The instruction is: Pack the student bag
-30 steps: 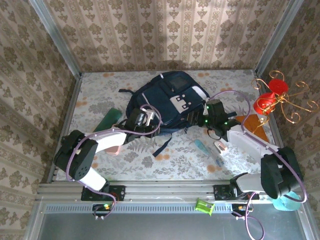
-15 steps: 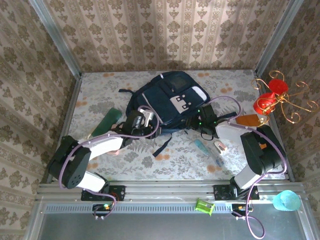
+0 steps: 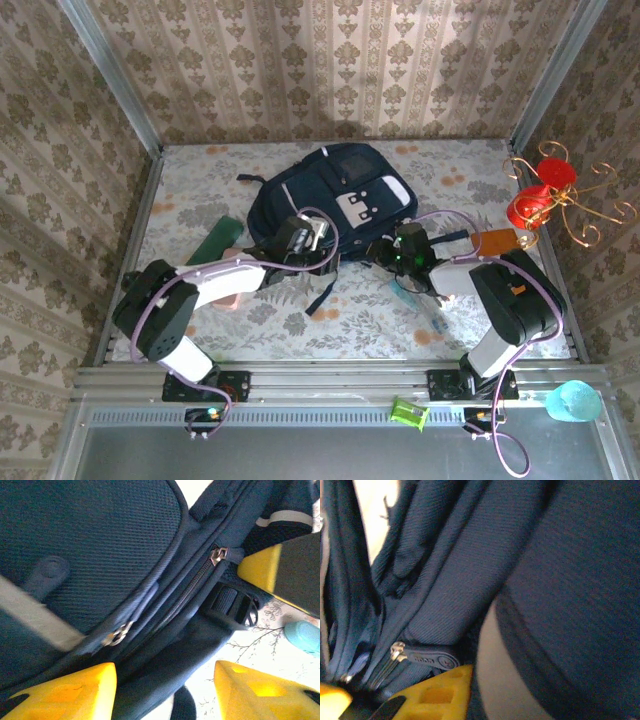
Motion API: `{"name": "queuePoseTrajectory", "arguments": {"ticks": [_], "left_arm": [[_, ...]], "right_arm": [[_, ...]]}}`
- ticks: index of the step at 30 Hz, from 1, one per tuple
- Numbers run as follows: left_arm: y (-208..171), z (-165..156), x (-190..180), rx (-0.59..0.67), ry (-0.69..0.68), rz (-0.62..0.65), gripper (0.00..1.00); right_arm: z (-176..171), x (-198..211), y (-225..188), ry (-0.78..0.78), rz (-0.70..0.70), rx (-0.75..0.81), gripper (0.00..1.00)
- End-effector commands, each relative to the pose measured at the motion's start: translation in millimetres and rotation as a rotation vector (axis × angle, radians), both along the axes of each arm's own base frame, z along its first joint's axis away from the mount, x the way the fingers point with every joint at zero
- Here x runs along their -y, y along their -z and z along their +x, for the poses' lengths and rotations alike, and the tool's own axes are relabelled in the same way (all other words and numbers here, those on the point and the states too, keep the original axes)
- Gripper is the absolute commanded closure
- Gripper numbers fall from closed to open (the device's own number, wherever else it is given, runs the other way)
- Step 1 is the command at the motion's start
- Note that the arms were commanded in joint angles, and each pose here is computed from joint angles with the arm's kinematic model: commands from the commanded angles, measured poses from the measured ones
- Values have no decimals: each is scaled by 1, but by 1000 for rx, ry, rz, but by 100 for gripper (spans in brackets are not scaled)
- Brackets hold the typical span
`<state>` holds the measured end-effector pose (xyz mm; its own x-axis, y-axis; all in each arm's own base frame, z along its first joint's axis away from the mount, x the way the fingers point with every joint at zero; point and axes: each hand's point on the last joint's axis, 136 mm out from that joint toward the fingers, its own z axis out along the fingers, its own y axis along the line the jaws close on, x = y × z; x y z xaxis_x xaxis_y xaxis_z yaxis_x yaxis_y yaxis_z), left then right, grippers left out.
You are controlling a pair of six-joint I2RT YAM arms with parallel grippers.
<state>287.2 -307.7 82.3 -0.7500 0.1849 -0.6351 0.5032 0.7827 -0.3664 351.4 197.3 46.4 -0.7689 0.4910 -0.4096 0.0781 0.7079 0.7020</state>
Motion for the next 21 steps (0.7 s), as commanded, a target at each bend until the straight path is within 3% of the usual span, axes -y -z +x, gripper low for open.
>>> {"name": "queuePoseTrajectory", "arguments": {"ticks": [1, 5, 10, 14, 21], "left_arm": [[5, 10, 2, -20, -44, 8, 46], [21, 30, -21, -31, -89, 64, 47], [21, 39, -38, -30, -96, 78, 46], [18, 36, -35, -38, -80, 56, 46], [-10, 26, -18, 6, -79, -8, 38]], "right_arm": [[-12, -45, -32, -172, 94, 103, 75], [-19, -25, -34, -141, 32, 102, 57], [-22, 25, -20, 48, -44, 0, 36], [-12, 32, -23, 127, -36, -14, 30], [22, 13, -27, 129, 20, 6, 30]]}}
